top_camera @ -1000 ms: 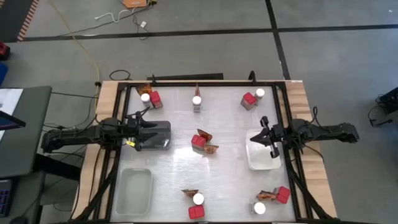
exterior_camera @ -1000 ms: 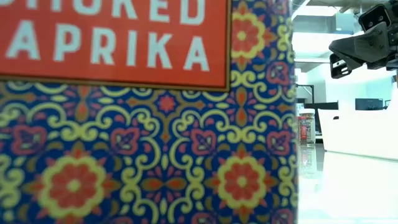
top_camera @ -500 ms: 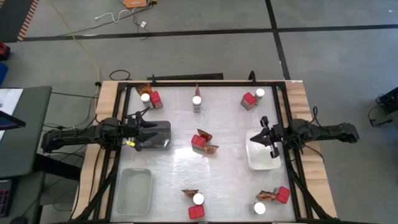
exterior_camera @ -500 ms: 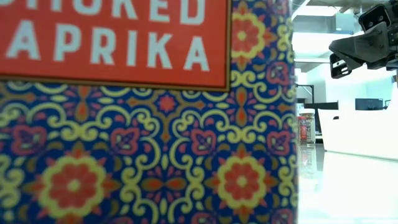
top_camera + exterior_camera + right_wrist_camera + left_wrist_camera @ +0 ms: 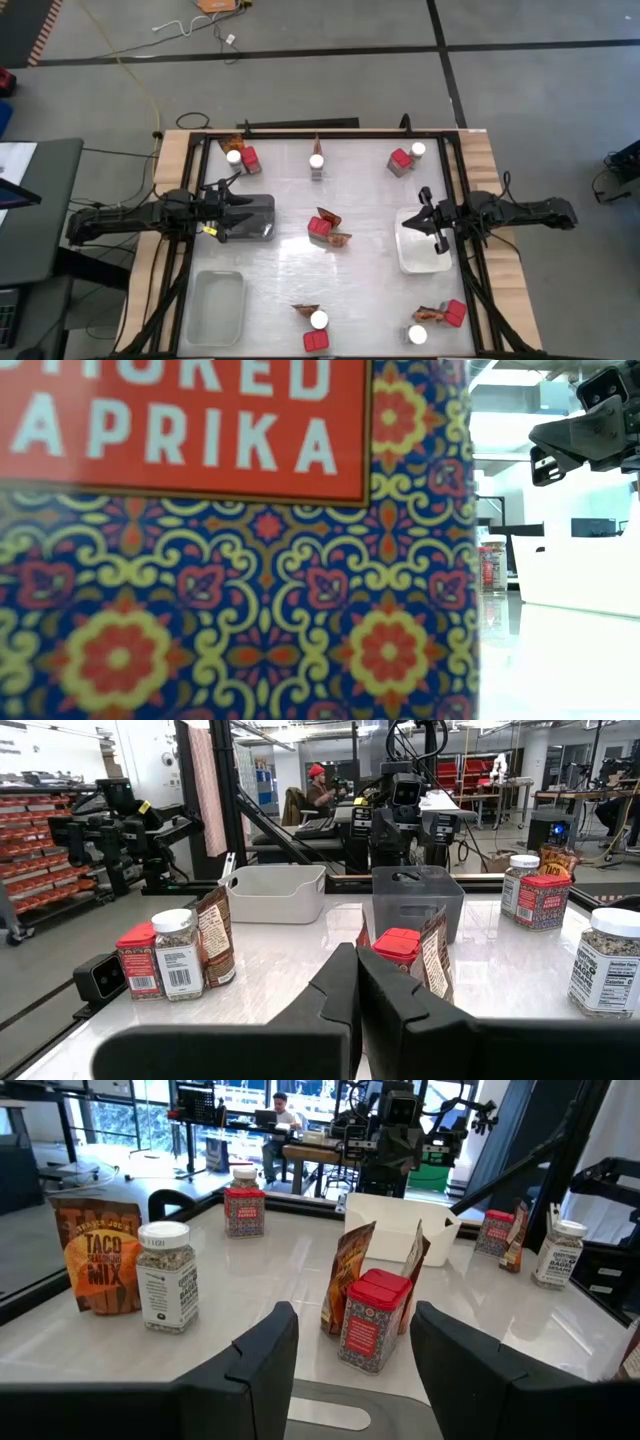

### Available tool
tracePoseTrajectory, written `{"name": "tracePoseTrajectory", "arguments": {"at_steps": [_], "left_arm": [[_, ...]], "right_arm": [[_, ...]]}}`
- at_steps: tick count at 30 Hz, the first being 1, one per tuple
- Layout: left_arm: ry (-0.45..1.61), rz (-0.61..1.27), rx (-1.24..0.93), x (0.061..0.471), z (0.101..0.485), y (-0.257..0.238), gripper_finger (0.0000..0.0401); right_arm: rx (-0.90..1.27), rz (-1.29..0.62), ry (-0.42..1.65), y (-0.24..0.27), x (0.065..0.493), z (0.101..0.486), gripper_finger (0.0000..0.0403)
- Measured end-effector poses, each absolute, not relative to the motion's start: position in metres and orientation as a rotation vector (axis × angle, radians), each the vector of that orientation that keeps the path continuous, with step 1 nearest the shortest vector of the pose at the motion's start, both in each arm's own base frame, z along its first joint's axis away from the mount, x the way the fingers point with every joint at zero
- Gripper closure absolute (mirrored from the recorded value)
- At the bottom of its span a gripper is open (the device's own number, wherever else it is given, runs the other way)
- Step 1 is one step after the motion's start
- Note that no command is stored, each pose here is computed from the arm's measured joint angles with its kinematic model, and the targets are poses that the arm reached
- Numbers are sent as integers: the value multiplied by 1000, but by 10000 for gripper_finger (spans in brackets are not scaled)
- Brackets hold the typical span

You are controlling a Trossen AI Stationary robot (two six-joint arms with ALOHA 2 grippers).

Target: Sort spices by type

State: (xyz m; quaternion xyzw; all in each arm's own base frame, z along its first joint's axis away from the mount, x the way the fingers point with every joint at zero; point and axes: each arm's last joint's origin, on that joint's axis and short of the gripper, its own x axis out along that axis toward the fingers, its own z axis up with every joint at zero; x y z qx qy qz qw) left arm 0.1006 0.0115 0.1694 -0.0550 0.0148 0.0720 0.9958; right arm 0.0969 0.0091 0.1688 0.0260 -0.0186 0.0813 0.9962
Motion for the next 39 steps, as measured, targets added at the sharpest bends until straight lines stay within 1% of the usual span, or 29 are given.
{"name": "tracePoseTrajectory", "arguments": {"at_steps": [15, 33, 39], "left_arm": [[30, 145, -110, 101, 169, 11, 216], [30, 145, -110, 101, 169, 11, 216], [30, 145, -110, 101, 169, 11, 216]], "right_arm": [[65, 112, -50, 7, 97, 170, 367], [79, 115, -45, 8, 97, 170, 367], [53, 109, -52, 7, 95, 176, 367]]}}
